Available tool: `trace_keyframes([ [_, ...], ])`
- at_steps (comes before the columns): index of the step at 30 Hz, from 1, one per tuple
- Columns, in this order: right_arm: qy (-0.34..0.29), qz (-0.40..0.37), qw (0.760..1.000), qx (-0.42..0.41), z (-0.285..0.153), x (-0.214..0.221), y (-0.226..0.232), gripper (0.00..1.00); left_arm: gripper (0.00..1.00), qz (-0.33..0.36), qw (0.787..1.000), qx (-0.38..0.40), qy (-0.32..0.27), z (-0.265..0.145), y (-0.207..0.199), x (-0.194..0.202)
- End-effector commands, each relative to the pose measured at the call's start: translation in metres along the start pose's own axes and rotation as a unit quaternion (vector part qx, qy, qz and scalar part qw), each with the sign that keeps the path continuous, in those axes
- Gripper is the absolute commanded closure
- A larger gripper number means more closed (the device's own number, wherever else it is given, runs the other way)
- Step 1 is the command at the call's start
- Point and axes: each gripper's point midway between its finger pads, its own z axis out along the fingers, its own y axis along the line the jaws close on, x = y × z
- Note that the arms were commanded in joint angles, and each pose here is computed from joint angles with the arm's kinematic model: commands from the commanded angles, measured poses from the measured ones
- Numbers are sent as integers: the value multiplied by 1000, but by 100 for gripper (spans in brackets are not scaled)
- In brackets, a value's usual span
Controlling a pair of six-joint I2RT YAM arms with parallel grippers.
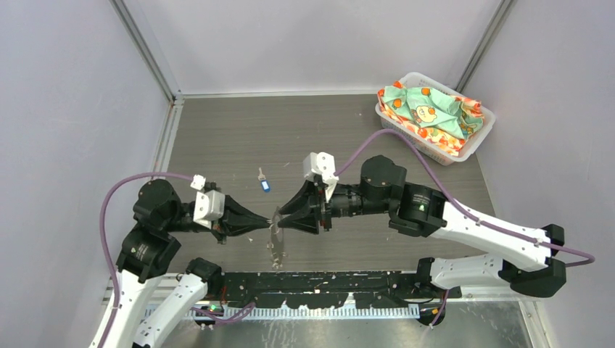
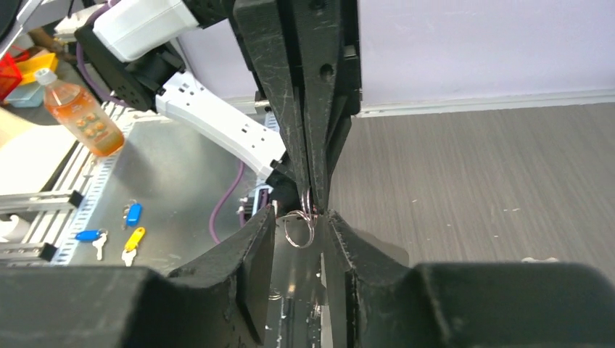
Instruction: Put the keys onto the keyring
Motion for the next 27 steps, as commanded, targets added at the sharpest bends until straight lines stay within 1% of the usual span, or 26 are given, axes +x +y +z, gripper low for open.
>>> trace_keyframes([
  [1,-62,-33,997,46,-24,-37,-5,62,99,178,983,-38,17,-11,10,-7],
  [2,-63,-33,996,54,-27,-37,-7,60,99,223,974,-48,21,-13,15,-8],
  [3,-65,-32,996,61,-29,-37,-9,59,99,242,969,-52,24,-15,15,-6],
  [4,-63,-31,995,67,-30,-36,-11,59,99,282,958,-56,27,-17,17,-7],
  [7,-57,-28,994,86,-34,-32,-16,56,100,338,939,-56,35,-20,17,-8],
  [12,-53,-22,991,121,-39,-23,-27,55,100,382,923,-41,35,-23,7,-6],
  [17,-54,-16,984,171,-51,-16,-42,55,100,401,915,-34,32,-25,0,-8],
  [18,-56,-13,981,183,-53,-14,-46,54,100,404,914,-32,32,-25,-1,-8],
  [20,-56,-4,975,214,-58,-9,-56,49,99,423,905,-22,34,-26,-5,-5],
  [21,-56,3,971,234,-61,-6,-62,43,99,425,904,-22,33,-26,-6,-5],
  [23,-47,19,960,276,-68,4,-76,40,100,421,906,-23,34,-26,-6,-5],
  [24,-38,29,953,298,-71,12,-84,39,100,412,910,-25,35,-26,-5,-5],
  [26,-23,59,933,353,-82,28,-103,35,100,368,929,-36,37,-25,-1,-6],
  [27,-18,85,919,383,-88,38,-113,29,100,325,944,-47,37,-25,2,-8],
])
